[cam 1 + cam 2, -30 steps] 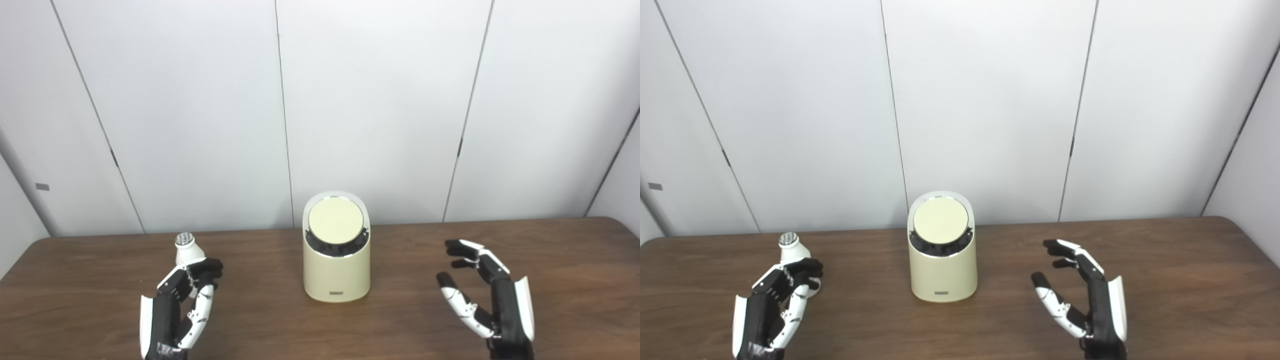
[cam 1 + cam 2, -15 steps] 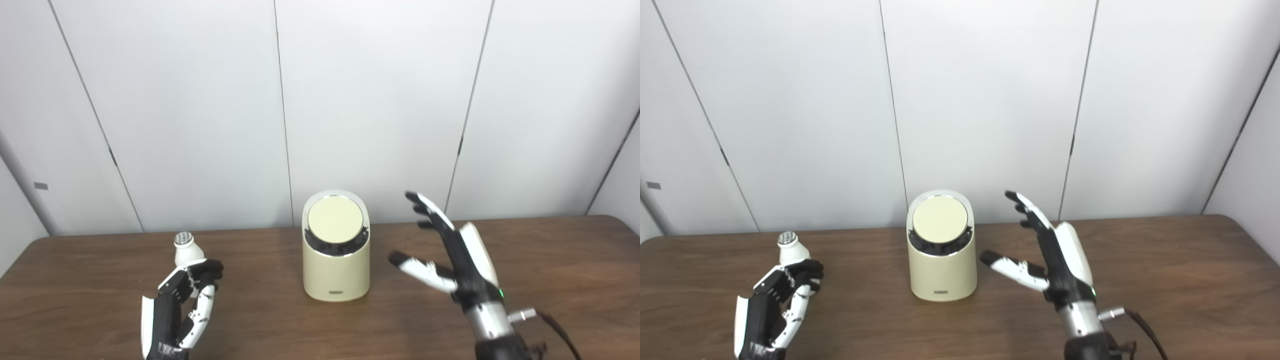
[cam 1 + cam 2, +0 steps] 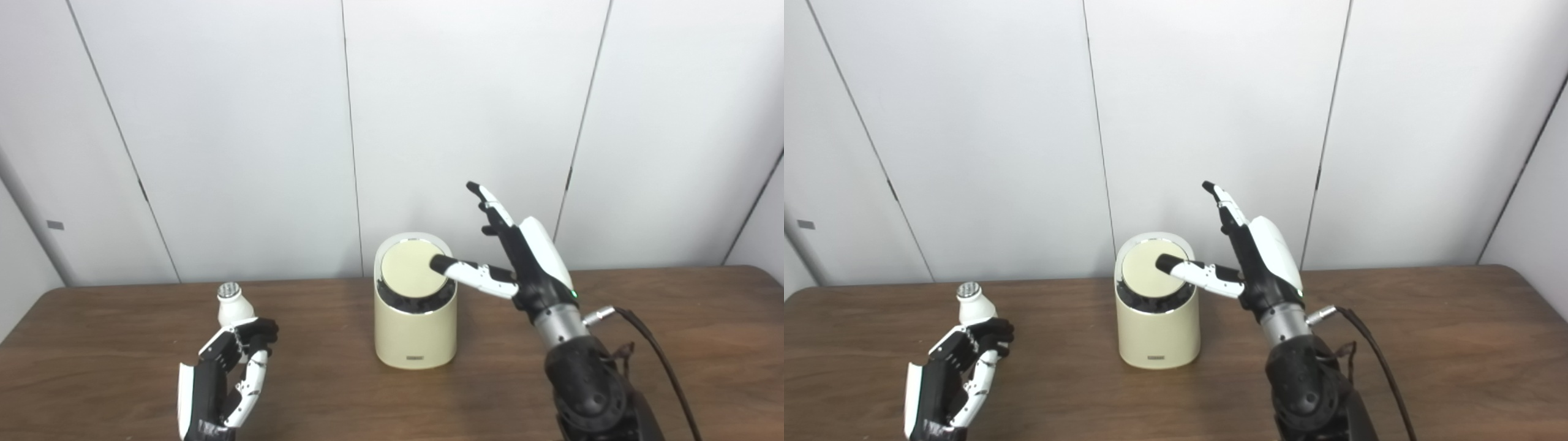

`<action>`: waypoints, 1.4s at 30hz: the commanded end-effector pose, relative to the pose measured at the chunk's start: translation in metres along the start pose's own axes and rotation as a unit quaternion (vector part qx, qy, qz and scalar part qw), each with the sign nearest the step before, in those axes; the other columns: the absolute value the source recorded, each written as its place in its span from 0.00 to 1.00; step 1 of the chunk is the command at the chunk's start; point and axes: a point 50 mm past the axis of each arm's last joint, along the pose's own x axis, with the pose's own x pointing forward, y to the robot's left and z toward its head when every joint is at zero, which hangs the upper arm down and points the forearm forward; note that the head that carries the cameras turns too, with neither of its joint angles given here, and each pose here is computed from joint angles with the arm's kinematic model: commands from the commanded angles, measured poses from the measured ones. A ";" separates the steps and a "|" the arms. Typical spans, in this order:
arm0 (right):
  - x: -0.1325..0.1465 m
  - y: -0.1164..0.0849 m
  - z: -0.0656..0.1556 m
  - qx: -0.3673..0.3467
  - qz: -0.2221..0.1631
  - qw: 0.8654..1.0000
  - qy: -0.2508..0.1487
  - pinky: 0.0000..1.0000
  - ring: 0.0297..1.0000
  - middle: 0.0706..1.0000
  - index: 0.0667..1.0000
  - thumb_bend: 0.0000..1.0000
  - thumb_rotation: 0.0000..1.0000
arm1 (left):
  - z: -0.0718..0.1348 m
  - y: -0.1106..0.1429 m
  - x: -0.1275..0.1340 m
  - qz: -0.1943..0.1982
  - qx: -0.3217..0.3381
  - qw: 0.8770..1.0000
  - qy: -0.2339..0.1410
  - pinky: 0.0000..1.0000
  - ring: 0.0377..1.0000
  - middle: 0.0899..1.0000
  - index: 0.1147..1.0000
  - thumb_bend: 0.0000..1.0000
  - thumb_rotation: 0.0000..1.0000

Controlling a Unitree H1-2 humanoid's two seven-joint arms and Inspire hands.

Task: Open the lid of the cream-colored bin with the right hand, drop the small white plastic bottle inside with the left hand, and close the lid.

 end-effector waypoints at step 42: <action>0.056 0.044 -0.012 -0.121 -0.029 0.992 0.032 0.89 0.95 0.95 0.94 0.84 0.35 | 0.016 -0.013 0.009 -0.002 -0.014 0.999 -0.037 0.52 0.59 0.59 0.55 0.20 0.40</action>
